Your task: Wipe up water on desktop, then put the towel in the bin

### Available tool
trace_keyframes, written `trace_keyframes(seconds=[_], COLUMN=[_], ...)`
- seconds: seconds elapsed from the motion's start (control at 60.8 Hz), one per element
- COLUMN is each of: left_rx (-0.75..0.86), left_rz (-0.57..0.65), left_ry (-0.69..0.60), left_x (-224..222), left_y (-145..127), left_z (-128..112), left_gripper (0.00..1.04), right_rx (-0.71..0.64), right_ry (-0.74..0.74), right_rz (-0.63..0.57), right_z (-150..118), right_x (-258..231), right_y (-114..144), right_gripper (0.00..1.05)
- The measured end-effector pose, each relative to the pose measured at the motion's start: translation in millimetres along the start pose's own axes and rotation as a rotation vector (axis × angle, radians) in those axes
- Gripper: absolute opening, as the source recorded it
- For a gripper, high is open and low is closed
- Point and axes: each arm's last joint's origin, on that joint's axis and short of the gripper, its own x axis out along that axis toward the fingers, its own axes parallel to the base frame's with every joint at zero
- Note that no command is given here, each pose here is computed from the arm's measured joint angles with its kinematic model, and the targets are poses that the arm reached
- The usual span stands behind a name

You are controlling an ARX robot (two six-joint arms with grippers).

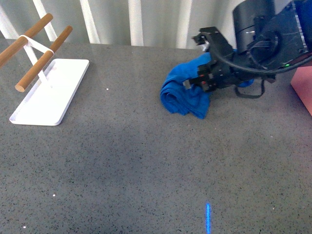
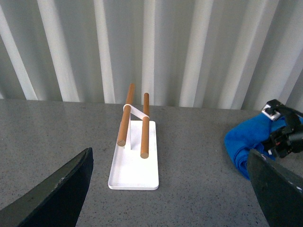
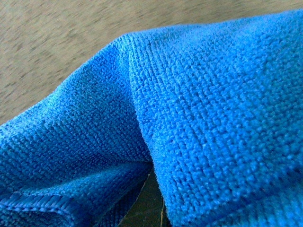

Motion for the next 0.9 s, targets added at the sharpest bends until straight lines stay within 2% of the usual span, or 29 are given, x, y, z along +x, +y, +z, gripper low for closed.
trace_keyframes(seconds=[0.181, 0.345, 0.576, 0.904], left_rx=[0.000, 0.000, 0.000, 0.000], left_rz=[0.000, 0.000, 0.000, 0.000], left_ry=[0.000, 0.000, 0.000, 0.000], left_x=[0, 0, 0, 0], left_y=[0, 0, 0, 0], left_z=[0, 0, 0, 0], left_gripper=[0.98, 0.98, 0.98, 0.98], right_rx=[-0.084, -0.154, -0.215, -0.213], right_ry=[0.066, 0.097, 0.079, 0.081], right_rz=[0.066, 0.071, 0.038, -0.049], right_z=[-23, -48, -67, -84], right_x=[-25, -58, -121, -166], right_y=[33, 41, 30, 1], right_gripper=[0.03, 0.03, 0.03, 0.03])
